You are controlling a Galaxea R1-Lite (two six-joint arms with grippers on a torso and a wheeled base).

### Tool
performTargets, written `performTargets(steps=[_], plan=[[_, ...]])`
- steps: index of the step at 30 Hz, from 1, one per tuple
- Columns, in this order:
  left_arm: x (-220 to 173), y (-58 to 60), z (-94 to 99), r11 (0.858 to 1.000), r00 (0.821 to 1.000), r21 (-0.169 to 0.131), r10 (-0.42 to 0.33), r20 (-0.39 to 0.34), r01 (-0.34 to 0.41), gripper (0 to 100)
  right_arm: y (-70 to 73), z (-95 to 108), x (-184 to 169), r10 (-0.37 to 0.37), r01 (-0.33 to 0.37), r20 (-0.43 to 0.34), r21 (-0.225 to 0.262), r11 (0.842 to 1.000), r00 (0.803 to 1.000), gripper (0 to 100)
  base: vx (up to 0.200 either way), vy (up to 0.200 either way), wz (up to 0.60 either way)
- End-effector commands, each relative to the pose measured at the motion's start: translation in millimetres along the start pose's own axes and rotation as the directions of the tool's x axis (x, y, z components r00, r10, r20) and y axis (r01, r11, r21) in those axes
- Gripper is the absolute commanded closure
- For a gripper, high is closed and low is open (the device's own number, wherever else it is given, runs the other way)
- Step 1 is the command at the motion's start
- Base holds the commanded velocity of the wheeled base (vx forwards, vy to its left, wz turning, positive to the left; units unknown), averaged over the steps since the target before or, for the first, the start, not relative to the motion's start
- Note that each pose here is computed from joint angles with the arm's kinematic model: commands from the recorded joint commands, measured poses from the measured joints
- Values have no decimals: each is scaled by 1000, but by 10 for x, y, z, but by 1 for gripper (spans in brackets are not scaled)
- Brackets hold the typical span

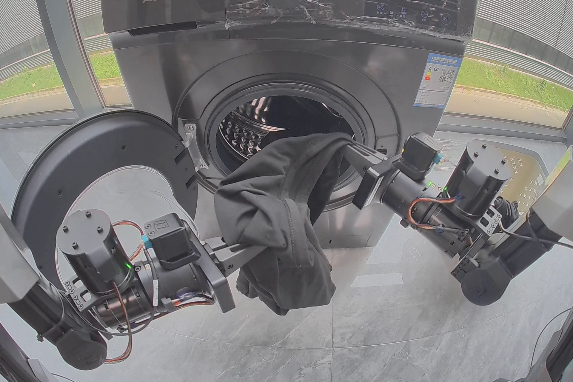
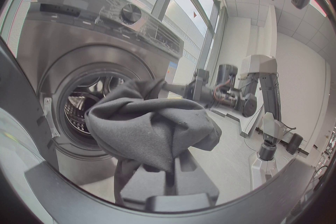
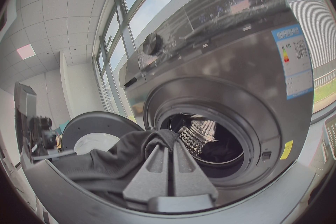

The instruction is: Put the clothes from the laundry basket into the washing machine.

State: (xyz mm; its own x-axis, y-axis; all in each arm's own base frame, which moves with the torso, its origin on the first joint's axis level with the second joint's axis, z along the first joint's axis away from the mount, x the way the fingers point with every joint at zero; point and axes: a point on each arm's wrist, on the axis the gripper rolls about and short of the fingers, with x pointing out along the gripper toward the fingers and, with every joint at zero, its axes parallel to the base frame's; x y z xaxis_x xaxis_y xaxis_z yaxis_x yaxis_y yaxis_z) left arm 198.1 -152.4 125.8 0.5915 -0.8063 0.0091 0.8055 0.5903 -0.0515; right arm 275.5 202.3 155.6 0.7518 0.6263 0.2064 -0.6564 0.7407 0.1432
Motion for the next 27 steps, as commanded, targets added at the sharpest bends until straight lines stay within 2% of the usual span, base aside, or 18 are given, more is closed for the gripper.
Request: performTargets(steps=[1, 5, 11, 12, 18, 21, 24, 27], plan=[[-53, 0, 169, 1000, 998, 12, 7, 69, -8, 100, -16, -271, -22, -5, 5, -90, -2, 1000, 996, 100, 0, 0, 0], [-44, 4, 188, 1000, 997, -3, 15, 78, -15, 100, 18, -348, -81, 2, -2, -128, 1, 1000, 992, 100, 0, 0, 0], [-43, 33, 188, 1000, 997, -3, 28, 79, -27, 100, 46, -379, -129, 8, -8, -149, 2, 1000, 989, 100, 0, 0, 0], [-42, 37, 185, 1000, 997, -3, 29, 77, -29, 100, 55, -391, -147, 8, -8, -156, 2, 1000, 988, 0, 0, 0, 0], [-57, 53, 173, 999, 997, -4, 40, 72, -40, 100, 89, -455, -286, 15, -15, -162, -1, 1000, 987, 0, 0, 0, 0], [-58, 52, 170, 999, 996, -2, 50, 72, -50, 100, 33, -546, -423, -12, 1, -220, -52, 999, 975, 0, 0, 0, 0], [-59, 50, 147, 998, 996, 3, 70, 63, -71, 100, -19, -601, -539, -57, 41, -263, -66, 997, 963, 0, 0, 0, 0], [-72, 36, 132, 997, 996, 1, 72, 56, -72, 100, -128, -570, -558, -108, 90, -254, -83, 992, 961, 0, 0, 0, 0]])
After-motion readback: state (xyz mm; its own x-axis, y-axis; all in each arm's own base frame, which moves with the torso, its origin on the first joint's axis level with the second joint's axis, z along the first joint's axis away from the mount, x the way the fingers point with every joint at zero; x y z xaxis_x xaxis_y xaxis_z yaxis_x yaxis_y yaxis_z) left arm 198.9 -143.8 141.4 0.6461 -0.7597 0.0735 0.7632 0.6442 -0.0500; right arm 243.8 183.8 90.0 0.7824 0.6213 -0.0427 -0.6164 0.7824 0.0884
